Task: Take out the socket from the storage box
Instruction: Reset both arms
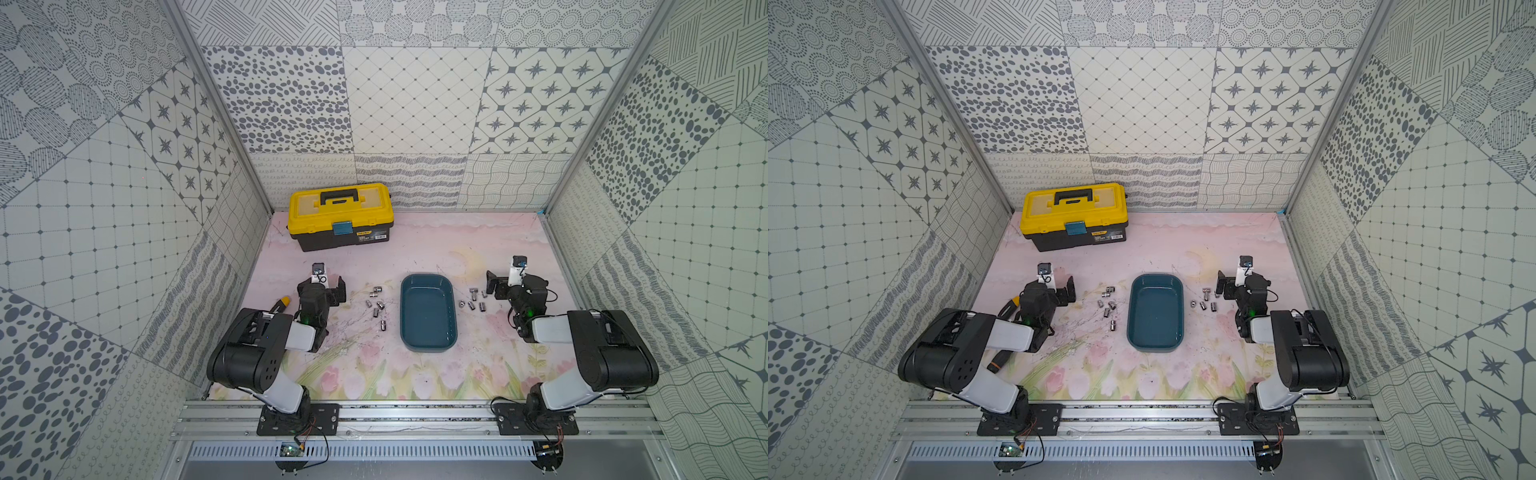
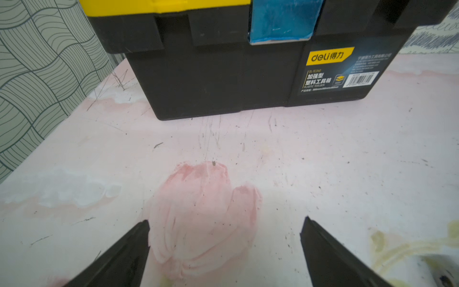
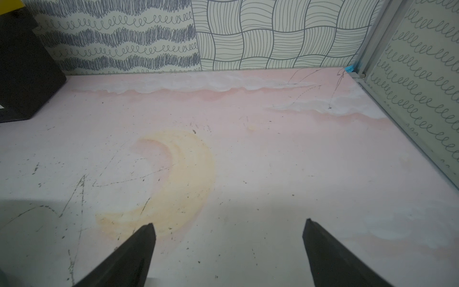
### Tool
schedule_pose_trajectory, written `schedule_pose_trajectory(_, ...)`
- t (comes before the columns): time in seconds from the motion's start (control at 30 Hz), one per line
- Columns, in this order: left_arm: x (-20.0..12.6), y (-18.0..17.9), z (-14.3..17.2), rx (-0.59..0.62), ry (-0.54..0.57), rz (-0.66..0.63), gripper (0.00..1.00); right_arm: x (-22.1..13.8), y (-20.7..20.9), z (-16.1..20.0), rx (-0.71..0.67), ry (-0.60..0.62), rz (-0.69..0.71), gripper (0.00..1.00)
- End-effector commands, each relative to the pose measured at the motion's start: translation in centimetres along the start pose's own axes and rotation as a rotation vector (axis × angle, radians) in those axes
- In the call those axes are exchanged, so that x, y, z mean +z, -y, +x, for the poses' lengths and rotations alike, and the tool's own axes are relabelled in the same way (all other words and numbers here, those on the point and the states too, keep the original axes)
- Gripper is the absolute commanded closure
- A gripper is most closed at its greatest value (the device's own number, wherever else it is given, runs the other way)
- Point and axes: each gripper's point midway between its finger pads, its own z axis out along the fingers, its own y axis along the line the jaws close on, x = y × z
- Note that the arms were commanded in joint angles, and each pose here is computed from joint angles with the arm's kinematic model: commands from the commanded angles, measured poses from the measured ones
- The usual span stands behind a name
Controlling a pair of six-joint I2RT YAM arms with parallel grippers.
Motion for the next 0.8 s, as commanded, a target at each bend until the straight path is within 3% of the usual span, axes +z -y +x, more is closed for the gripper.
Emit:
schedule_pose_trajectory(0.0, 0.32, -0.22, -0.32, -0.011, -0.001, -0.015, 0.01, 0.27, 0.31, -1.31, 0.013, 0.032, 0.015, 0.01)
schedule_pose_trajectory(0.77, 0.36, -0.17, -0.32, -0.011, -0.003, -0.013, 0.01, 0.29, 0.56, -1.3, 0.01, 0.031, 0.045, 0.02)
